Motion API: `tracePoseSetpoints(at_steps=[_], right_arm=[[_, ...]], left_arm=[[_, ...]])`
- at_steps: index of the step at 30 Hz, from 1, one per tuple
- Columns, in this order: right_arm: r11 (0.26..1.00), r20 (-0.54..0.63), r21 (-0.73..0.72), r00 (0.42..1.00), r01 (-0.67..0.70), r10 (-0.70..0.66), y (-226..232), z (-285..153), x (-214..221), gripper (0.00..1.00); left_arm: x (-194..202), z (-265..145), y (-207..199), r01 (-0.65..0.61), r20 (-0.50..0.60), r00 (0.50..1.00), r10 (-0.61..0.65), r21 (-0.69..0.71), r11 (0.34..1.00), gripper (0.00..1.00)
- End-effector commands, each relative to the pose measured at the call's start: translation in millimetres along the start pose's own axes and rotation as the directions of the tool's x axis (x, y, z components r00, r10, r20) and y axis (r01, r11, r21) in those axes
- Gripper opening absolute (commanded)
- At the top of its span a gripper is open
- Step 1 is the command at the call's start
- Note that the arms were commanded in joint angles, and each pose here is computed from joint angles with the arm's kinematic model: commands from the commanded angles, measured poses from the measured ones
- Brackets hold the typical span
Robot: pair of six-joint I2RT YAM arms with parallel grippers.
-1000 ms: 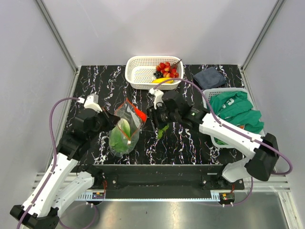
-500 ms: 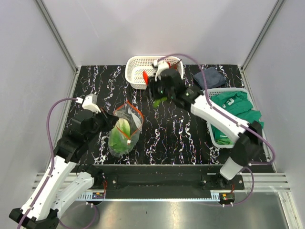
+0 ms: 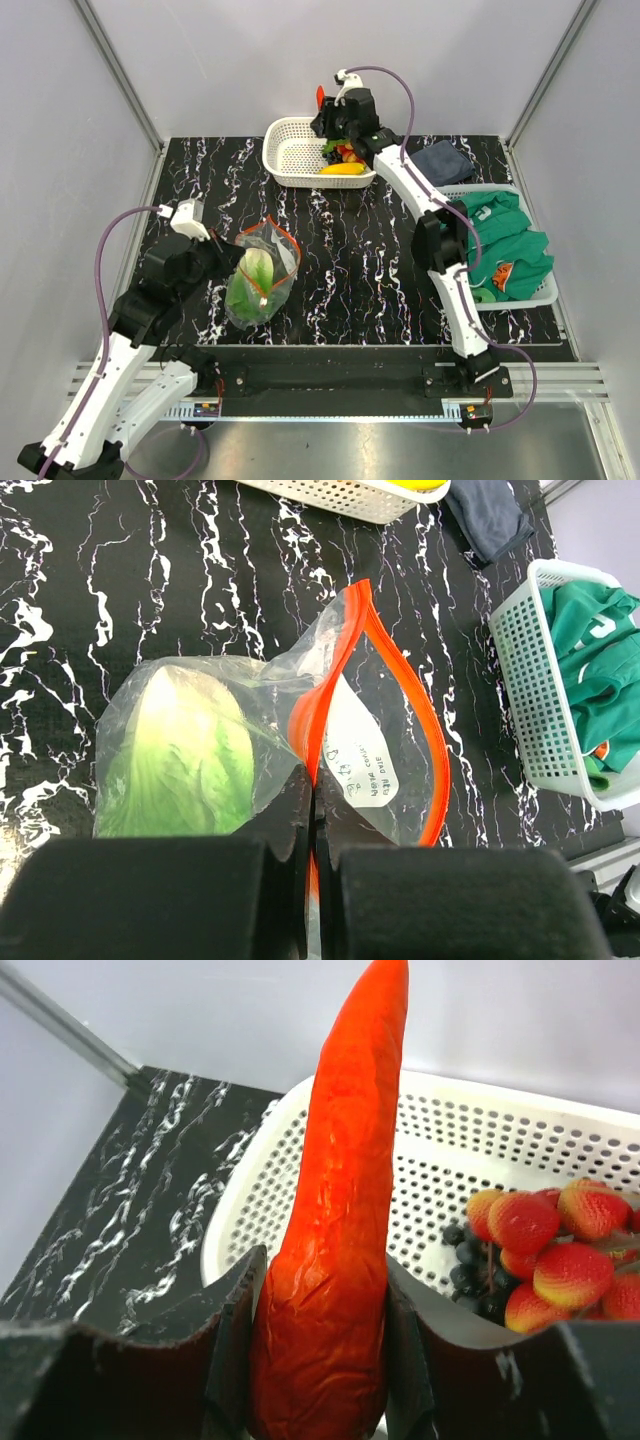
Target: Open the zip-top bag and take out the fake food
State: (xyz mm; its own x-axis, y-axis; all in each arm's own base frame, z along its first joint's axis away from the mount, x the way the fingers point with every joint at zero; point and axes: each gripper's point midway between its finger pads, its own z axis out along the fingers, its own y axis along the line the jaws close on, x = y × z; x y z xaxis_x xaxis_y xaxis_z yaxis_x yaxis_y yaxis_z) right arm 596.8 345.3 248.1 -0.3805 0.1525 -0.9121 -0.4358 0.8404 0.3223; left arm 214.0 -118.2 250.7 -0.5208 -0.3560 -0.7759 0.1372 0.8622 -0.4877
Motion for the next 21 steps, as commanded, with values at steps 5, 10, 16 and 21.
tracePoseSetpoints(at_steps=[5,10,16,21], right_arm=[[0.999,0.009,-0.006,0.999,-0.035,0.035,-44,41,14,0.38],[1.000,-0.005,0.005,1.000,-0.015,0.015,-52,46,25,0.54],[1.000,-0.012,0.004,1.000,-0.013,0.013,-51,44,25,0.87],[1.000,-0.009,-0.002,1.000,-0.012,0.012,-36,17,-5,0.94]], left_arm=[[-24,-8,-24,-0.013,0.047,0.999,0.009,0.082,0.997,0.00],[-19,1,-22,-0.014,0.027,1.000,0.012,0.074,0.997,0.00],[-18,5,-21,-0.011,0.025,1.000,0.009,0.068,0.998,0.00],[-17,8,-18,-0.003,0.025,1.000,0.002,0.054,0.999,0.00]])
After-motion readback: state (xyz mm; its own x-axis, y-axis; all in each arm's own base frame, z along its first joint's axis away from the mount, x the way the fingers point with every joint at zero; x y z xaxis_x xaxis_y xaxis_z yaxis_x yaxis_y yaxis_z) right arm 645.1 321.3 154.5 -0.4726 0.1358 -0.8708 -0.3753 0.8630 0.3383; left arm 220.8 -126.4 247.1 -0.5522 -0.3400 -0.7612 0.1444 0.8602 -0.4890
